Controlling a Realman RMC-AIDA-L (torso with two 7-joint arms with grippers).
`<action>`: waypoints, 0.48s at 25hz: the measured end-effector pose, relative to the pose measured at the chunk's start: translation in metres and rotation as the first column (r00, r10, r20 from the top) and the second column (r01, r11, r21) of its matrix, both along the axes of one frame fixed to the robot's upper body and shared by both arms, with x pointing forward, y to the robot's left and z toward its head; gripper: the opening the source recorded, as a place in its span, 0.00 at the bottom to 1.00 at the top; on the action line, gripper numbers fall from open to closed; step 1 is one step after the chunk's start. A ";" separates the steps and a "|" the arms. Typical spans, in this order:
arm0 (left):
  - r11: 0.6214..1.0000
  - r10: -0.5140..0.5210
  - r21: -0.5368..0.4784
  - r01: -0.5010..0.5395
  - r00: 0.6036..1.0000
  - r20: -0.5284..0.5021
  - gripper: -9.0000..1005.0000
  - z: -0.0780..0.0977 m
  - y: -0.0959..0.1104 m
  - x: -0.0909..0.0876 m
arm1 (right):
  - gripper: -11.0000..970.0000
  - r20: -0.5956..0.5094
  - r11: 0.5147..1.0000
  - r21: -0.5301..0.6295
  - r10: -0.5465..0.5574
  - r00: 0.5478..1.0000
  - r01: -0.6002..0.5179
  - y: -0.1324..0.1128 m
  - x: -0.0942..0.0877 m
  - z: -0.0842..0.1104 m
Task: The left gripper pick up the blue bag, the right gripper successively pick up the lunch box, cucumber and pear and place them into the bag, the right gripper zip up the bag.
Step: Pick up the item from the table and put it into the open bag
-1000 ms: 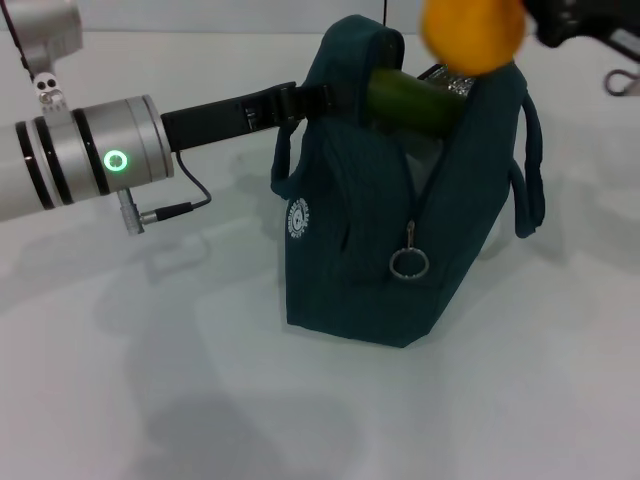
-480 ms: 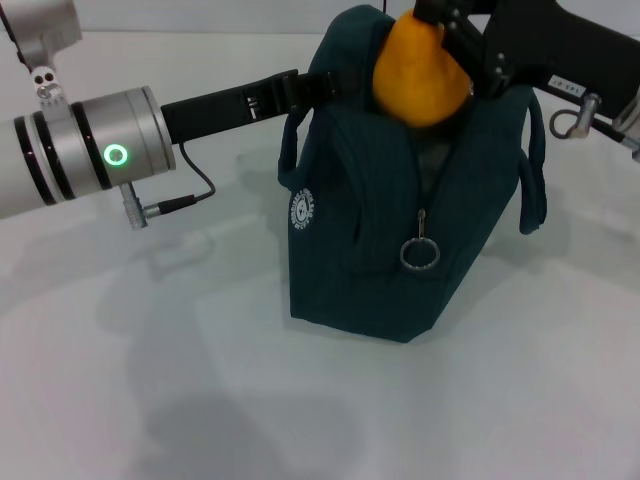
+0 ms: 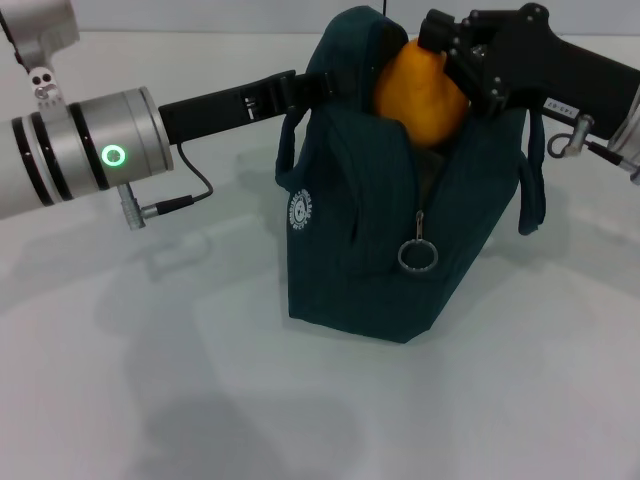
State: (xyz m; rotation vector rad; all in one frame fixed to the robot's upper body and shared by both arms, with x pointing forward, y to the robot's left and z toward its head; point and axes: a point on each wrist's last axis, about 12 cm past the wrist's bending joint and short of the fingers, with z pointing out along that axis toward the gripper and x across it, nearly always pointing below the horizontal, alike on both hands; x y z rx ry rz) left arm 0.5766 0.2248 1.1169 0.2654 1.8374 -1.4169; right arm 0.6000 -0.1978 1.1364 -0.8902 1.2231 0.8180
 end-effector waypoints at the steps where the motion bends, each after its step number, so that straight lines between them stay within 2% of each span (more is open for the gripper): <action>1: 1.000 0.001 0.000 -0.001 1.000 0.000 0.06 0.000 0.000 0.000 | 0.05 -0.009 1.000 -0.002 -0.001 1.000 0.001 0.000 0.000 -0.001; 12: 1.000 0.013 0.000 -0.013 1.000 -0.006 0.06 -0.002 0.004 -0.002 | 0.05 -0.036 1.000 -0.024 0.015 0.999 -0.016 0.002 -0.002 -0.006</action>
